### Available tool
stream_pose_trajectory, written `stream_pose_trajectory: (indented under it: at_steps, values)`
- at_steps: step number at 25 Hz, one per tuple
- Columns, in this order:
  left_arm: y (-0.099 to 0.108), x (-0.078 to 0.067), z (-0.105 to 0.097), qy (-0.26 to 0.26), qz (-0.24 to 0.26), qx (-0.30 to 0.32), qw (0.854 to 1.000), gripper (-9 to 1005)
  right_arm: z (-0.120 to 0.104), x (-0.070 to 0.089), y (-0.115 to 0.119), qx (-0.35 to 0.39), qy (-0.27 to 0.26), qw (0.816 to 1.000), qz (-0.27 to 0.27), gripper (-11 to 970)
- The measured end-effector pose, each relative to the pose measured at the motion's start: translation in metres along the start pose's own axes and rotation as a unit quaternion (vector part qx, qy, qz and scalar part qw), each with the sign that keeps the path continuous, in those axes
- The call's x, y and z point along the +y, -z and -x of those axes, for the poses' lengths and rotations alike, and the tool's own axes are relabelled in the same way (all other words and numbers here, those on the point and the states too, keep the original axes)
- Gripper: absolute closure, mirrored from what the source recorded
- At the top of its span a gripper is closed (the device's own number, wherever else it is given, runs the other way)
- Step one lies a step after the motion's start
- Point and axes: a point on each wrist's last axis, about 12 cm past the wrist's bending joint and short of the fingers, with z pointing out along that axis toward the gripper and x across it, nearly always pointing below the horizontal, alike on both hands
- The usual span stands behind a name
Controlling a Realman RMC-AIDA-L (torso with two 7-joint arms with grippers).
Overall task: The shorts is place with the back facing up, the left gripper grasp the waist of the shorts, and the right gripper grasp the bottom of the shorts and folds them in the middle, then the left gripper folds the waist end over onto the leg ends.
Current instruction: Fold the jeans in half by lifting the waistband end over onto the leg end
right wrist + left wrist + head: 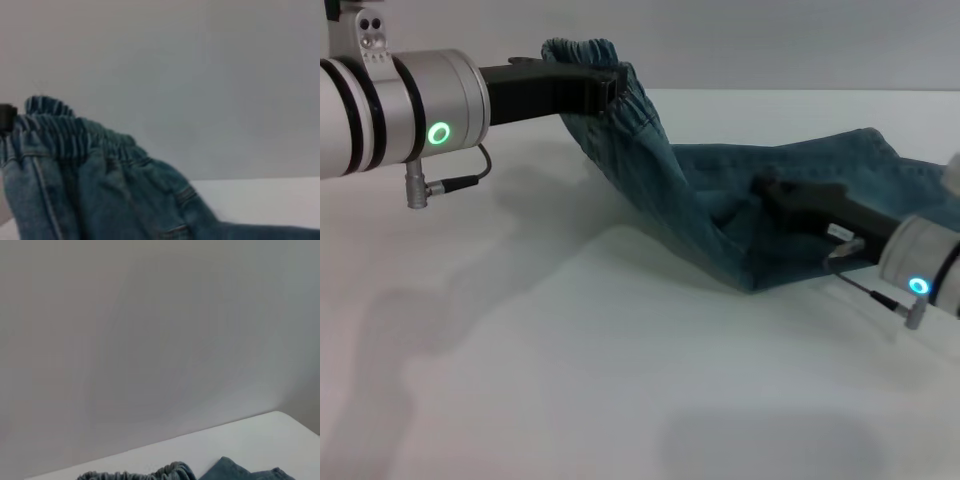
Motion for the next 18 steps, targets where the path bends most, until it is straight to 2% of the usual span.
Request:
stream_pose_trajectory:
  at_steps: [9,18]
  values:
    - [0.001,-0.006,0.009,-0.013,-0.005,-0.014,1.0,932,0.003,0.018,-0.023,0.049,-0.036,0.997,0.049,960]
    - [0.002,-0.012,0.014,-0.02,-0.015,-0.022,0.999,933,0.013,0.046,-0.052,0.079,-0.012,0.992,0.096,960]
